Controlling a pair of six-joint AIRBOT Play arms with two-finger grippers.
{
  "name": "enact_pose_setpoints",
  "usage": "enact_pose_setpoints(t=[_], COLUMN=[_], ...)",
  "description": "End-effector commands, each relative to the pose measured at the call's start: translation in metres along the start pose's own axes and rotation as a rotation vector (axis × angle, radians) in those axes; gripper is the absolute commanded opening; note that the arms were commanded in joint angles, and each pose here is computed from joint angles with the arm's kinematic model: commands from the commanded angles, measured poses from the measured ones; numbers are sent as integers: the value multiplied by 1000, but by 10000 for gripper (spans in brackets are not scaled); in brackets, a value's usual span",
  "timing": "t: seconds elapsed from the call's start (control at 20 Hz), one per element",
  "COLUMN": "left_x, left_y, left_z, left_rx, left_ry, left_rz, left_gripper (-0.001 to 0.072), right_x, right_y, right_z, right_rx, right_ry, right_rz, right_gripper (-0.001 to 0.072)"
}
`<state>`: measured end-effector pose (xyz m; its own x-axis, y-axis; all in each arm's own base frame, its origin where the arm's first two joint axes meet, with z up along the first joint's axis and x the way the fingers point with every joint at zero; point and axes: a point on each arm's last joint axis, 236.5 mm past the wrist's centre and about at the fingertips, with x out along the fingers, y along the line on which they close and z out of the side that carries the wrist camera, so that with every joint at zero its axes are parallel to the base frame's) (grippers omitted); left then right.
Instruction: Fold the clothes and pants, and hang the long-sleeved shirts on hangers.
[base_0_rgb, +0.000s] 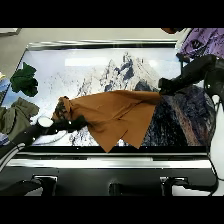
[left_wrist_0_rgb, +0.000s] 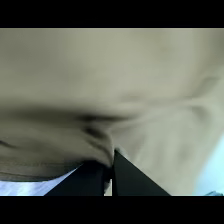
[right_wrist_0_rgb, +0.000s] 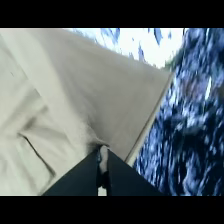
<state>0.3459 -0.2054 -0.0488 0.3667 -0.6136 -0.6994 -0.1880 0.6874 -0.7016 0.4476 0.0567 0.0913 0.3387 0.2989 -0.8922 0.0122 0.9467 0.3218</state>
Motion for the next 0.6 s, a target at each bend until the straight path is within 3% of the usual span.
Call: enact_pose_setpoints(t=[0.0,0.1,0.25,0.4,0.55], left_x=[-57,-129,-251,-367,-443], left_y=[-70,-118,-167,-192,-199], left_z=[61,107,146,142,106], left_rx=[229,403,600,703,743], left_ry=[-88,-211,-433,-654,-805], left_rz=[-80,-70,59,233,320], left_gripper=[15,15,15,16,15], right_x=[-65,-136,-249,-353,-422], right_y=[22,39,58,70,84], right_z=[46,69,60,9,-60], right_rx=[-56,-103,-173,-223,-243], right_ry=[-282,-495,-746,-957,-1095], right_rz=[11,7,-43,-98,-91], right_gripper=[28,28,28,28,28])
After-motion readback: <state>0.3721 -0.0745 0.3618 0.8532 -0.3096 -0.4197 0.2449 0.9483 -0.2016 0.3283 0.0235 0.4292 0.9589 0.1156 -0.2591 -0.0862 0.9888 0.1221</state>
